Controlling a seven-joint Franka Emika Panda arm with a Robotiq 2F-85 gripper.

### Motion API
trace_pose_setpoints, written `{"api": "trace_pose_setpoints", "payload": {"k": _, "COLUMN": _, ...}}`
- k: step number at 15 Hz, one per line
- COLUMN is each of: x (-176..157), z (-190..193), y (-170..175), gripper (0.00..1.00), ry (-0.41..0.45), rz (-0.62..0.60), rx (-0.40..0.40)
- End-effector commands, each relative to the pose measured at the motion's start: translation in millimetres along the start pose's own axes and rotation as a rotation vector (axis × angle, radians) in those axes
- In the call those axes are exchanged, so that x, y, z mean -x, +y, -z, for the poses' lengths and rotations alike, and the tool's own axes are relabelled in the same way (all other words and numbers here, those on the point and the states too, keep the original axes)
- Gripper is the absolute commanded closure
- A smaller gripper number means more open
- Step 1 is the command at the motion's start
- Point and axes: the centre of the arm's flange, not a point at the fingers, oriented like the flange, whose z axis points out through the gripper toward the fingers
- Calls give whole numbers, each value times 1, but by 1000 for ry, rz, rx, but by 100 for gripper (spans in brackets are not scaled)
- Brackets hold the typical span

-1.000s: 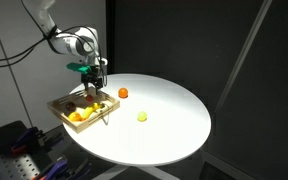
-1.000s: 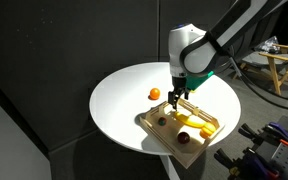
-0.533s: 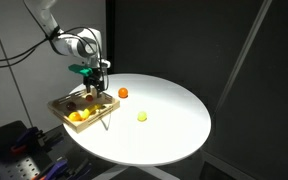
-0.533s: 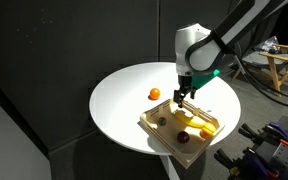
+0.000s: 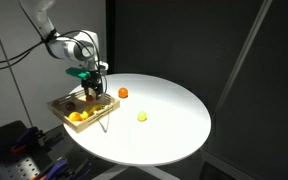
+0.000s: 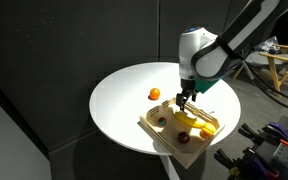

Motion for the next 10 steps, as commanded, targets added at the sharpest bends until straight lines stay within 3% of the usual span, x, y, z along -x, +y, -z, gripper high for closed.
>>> {"api": "trace_pose_setpoints", "payload": {"k": 1, "x": 11, "z": 3, "y": -1, "gripper": 0, "ry": 37, "rz": 38, "rx": 14}}
{"api": "trace_pose_setpoints", "payload": {"k": 10, "x": 4, "z": -5, "y": -5, "gripper": 0, "ry": 15, "rz": 26, "rx": 5}}
